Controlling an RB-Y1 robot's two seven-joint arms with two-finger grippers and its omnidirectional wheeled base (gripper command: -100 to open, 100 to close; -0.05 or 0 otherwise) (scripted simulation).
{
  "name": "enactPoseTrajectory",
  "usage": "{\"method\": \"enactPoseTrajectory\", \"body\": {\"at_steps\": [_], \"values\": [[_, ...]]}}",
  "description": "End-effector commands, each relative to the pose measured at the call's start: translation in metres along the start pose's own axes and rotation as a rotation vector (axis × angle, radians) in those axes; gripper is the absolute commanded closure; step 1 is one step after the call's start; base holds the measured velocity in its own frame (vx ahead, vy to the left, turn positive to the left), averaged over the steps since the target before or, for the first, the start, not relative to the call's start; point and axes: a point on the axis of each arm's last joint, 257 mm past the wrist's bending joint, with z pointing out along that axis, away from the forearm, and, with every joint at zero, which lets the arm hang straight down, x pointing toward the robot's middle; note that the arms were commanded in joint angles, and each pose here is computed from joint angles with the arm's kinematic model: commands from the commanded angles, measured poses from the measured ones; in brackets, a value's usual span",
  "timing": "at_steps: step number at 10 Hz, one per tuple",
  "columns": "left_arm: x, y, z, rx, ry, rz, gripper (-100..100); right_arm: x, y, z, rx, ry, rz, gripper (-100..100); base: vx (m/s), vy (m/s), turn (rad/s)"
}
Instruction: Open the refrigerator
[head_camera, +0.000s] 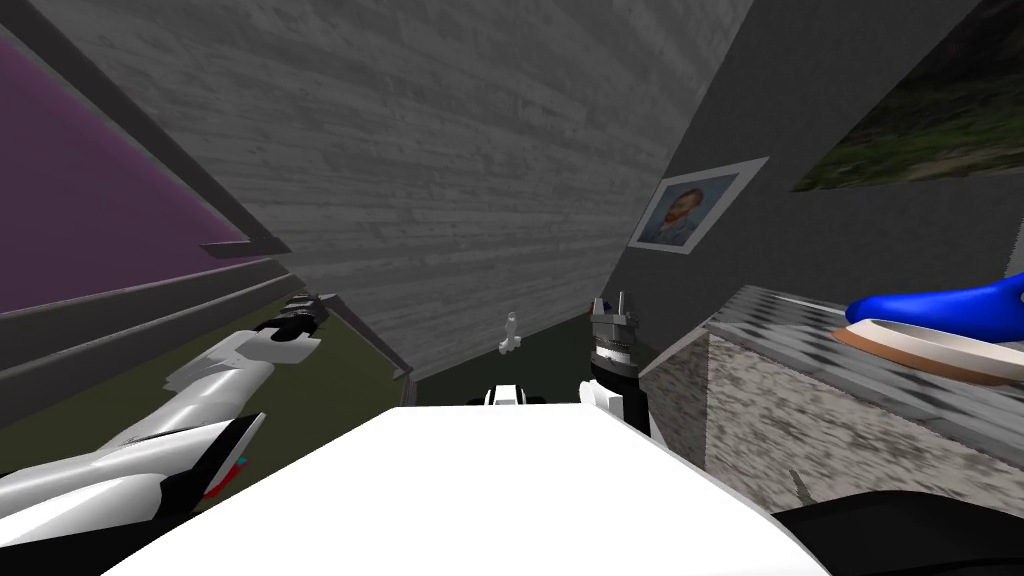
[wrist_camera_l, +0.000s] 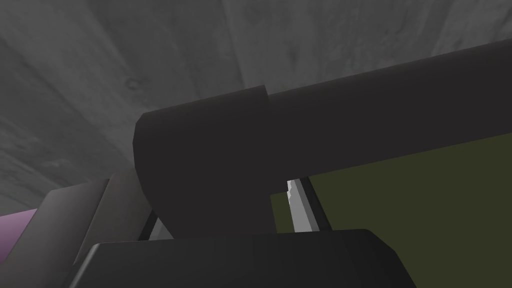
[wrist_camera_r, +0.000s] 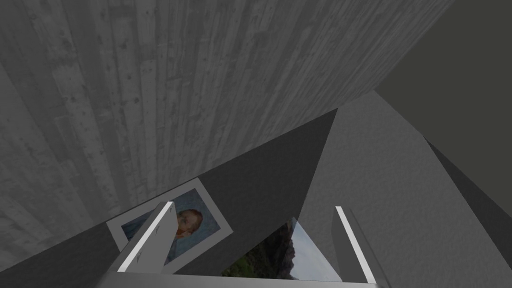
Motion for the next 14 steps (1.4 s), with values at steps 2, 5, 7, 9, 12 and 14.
{"method": "enactPoseTrajectory", "body": {"at_steps": [2,5,7,9,12,14], "values": [[-0.008,-0.031,0.002,0.051,-0.001,0.043,100,0.000,0.000,0.000,0.000,0.000,0.000,0,-0.004,0.006,-0.007],[-0.001,-0.012,0.004,0.005,-0.003,-0.004,100,0.000,0.000,0.000,0.000,0.000,0.000,0,-0.026,-0.012,-0.061],[-0.007,-0.020,0.006,0.000,-0.018,-0.015,100,0.000,0.000,0.000,0.000,0.000,0.000,0,-0.096,-0.015,-0.162],[-0.011,-0.013,0.004,-0.014,-0.028,-0.018,100,0.000,0.000,0.000,0.000,0.000,0.000,0,-0.079,0.006,-0.098],[0.007,-0.020,0.006,-0.005,0.004,-0.021,100,0.000,0.000,0.000,0.000,0.000,0.001,0,-0.112,-0.155,-0.156],[0.026,-0.026,0.008,0.006,0.043,-0.020,100,0.000,0.000,0.000,0.000,0.000,0.000,0,-0.096,-0.169,-0.144]]}}
